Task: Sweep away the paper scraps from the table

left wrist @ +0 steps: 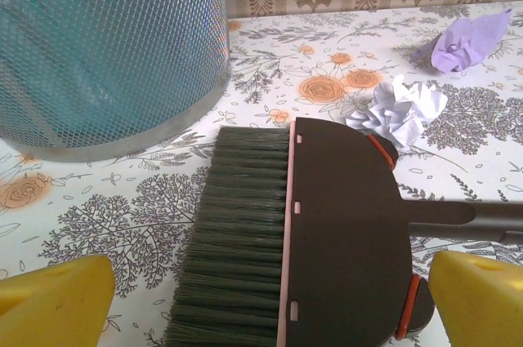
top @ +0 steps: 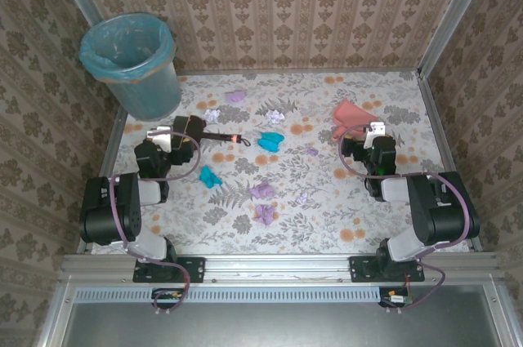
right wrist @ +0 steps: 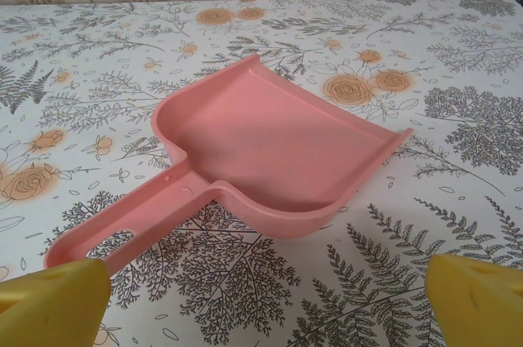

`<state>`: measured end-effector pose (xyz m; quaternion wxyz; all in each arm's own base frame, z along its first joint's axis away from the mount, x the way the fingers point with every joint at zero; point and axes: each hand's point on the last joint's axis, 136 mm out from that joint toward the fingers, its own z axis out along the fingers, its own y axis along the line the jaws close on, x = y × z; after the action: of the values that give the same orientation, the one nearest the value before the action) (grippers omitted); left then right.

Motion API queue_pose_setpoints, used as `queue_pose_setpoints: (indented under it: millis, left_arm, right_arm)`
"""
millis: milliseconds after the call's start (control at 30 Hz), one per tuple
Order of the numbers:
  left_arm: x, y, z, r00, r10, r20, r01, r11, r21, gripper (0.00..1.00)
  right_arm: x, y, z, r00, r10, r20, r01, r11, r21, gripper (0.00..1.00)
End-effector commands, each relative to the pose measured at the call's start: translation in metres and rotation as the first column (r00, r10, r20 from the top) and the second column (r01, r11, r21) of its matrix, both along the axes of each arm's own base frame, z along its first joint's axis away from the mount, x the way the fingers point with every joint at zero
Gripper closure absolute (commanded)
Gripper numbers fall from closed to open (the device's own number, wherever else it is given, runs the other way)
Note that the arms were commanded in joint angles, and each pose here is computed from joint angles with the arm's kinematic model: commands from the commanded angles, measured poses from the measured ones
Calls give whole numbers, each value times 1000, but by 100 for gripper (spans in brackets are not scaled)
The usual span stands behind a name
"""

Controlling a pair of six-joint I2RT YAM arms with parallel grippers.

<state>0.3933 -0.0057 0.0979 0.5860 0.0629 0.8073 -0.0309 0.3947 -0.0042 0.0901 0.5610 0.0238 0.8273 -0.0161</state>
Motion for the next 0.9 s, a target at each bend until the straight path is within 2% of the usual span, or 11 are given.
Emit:
queue_pose_setpoints:
  millis: [0, 100, 200, 333, 400, 467, 567, 633, 733, 800, 867]
  left_arm:
    - [-12, 1, 18, 998, 13, 69, -12, 1000, -18, 0]
    - [-27, 14, 46, 989, 115, 96, -114, 993, -24, 0]
    - [-35, 17, 75, 970, 225, 88, -213, 969, -122, 0]
    - [-38, -9, 99, 975, 210, 75, -194, 964, -180, 0]
    - [-43, -5, 98, 954, 299, -21, -289, 902, -320, 0]
    - [-45, -17, 97, 966, 242, -95, -259, 870, -419, 0]
    - [-50, -43, 102, 986, 101, -136, -159, 826, -541, 0]
    - [-57, -44, 95, 982, 113, -149, -183, 742, -645, 0]
    - [-64, -43, 89, 988, 113, -106, -154, 647, -747, 0]
    - [-69, -41, 83, 983, 119, -143, -186, 644, -742, 0]
    - [-75, -47, 81, 974, 113, -194, -218, 690, -690, 0]
  right_arm:
    - [6, 0, 18, 1000, 0, 19, 0, 1000, 8, 0]
    - [3, 1, 30, 1000, 2, -7, -2, 1000, 11, 0]
    - [-1, 8, 46, 1000, 29, -1, -29, 999, 12, 0]
    - [-8, 8, 75, 998, -12, 55, 9, 999, 51, 0]
    - [-15, -3, 95, 987, -122, 103, 104, 980, 168, 0]
    - [-30, -20, 99, 959, -281, 42, 255, 915, 312, 0]
    - [-41, -19, 110, 956, -291, 31, 259, 891, 373, 0]
    - [-58, -37, 105, 898, -439, -10, 387, 780, 491, 0]
    - [-62, -35, 109, 913, -408, -2, 348, 776, 525, 0]
    - [-65, -37, 105, 904, -420, -77, 396, 758, 518, 0]
    - [-68, -37, 101, 889, -421, -179, 451, 745, 492, 0]
